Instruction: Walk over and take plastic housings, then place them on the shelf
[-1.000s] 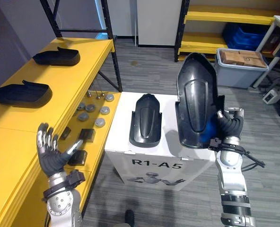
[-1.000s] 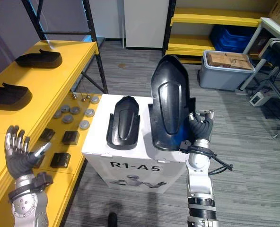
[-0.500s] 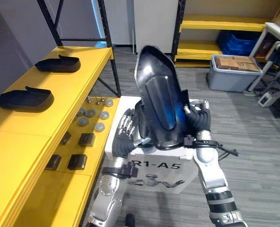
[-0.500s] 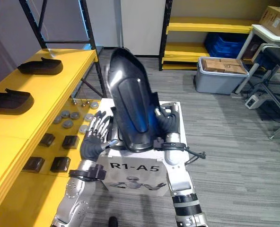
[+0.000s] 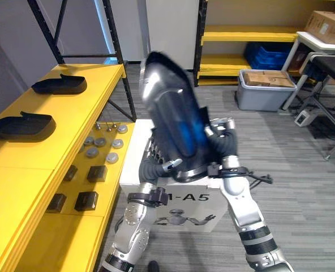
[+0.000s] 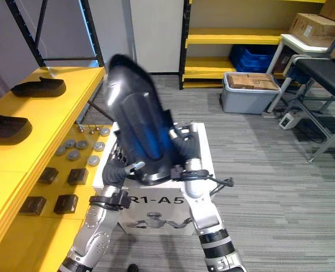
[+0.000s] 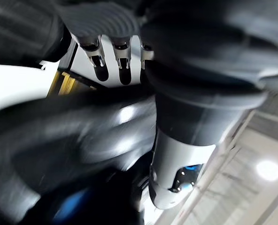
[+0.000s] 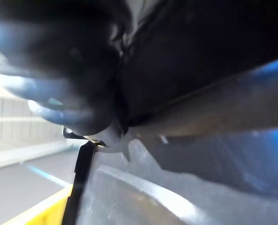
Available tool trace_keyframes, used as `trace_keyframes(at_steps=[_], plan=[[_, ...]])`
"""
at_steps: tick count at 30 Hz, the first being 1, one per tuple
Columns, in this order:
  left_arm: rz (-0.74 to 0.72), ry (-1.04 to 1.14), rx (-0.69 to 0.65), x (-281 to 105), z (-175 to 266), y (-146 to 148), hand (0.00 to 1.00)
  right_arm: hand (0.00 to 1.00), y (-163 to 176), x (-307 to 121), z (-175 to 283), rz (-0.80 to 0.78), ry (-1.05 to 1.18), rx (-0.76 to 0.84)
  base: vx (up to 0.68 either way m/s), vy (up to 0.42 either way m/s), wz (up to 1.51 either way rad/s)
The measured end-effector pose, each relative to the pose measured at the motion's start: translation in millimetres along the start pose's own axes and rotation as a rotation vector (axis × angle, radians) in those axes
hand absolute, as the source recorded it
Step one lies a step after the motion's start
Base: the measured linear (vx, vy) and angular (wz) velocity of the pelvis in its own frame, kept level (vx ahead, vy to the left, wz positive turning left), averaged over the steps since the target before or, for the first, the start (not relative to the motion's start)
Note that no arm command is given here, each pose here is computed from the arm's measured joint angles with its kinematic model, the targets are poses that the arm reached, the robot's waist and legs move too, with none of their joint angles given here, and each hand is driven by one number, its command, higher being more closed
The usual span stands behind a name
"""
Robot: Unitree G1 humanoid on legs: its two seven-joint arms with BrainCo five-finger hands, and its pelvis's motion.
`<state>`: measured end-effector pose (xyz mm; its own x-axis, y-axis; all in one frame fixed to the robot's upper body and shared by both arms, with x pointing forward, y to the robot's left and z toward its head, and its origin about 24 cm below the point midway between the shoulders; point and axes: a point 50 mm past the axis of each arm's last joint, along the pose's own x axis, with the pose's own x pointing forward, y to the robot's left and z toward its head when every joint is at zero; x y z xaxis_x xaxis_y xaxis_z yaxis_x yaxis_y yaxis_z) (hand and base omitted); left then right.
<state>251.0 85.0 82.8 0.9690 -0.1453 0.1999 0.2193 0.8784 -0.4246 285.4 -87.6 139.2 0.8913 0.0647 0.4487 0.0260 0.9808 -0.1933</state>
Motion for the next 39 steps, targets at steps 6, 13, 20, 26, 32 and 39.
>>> trace_keyframes(at_steps=[6,13,20,26,32,39], plan=[[0.086,0.004,0.047,0,-2,5,0.0,1.0,2,-16,-13,0.002,0.067,0.012,0.0,0.0,0.0],[0.163,-0.03,0.099,7,2,8,1.0,1.0,5,-41,-32,-0.008,0.186,0.063,0.0,-0.002,-0.01],[0.235,-0.058,0.122,10,10,25,1.0,0.0,18,-52,-34,0.06,0.205,0.101,-0.02,-0.01,-0.05],[0.228,-0.077,0.19,11,12,27,1.0,0.0,14,-54,-35,0.084,0.199,0.103,0.0,0.0,0.0],[0.18,-0.139,0.268,5,22,21,1.0,0.0,-17,-40,-3,0.043,0.028,0.151,0.0,0.0,0.0],[0.263,-0.115,0.352,-19,22,44,1.0,0.0,-104,-36,16,-0.269,-0.159,0.399,0.0,0.0,0.0]])
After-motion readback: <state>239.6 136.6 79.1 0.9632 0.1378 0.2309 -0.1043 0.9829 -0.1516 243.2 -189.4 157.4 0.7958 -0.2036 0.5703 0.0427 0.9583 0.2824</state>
